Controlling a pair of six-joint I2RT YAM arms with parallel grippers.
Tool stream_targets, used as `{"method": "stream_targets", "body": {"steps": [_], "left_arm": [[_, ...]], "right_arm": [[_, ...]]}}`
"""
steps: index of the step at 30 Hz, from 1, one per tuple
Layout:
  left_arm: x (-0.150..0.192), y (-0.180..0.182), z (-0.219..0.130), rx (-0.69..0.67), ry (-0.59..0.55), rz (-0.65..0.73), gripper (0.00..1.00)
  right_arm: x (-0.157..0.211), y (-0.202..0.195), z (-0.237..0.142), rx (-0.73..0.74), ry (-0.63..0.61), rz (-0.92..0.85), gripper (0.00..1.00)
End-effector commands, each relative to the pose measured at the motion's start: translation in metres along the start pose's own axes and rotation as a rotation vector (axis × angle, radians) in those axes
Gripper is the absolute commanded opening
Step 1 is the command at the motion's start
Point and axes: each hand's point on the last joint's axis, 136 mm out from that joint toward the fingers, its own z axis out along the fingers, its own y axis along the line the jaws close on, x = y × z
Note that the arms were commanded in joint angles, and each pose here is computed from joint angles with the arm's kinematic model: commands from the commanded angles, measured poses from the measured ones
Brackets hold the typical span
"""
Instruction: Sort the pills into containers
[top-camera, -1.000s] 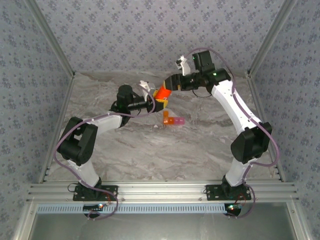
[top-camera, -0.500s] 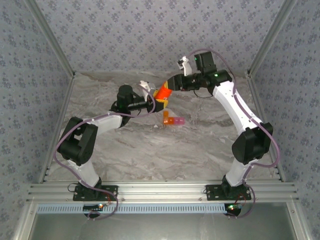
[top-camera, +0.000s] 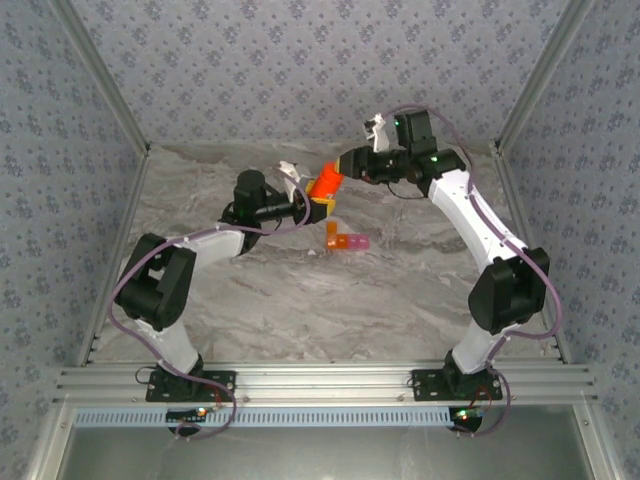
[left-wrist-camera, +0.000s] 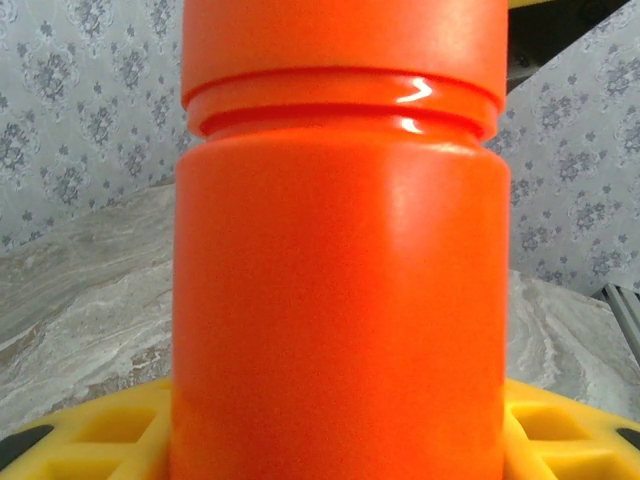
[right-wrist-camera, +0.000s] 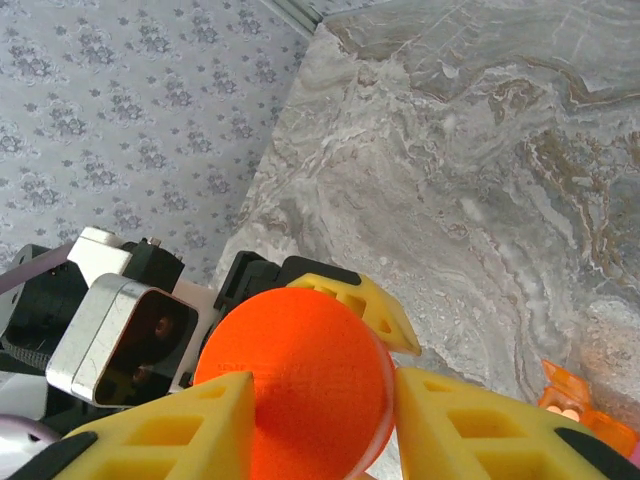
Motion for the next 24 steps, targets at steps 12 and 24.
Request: {"method": "stream_targets", "body": {"steps": [12,24], "left_arm": [[-0.026,-0.005,-0.002,0.000,-0.072,0.088,0.00],[-0.022,-0.011,-0.002,0.030,-0.040,0.093,0.00]], "right_arm": [[-0.004,0.008,-0.018,0.046,-0.043,0.038,0.58],[-0.014,0.020,-0.025,0.022,-0.019,-0.061,0.82]]}}
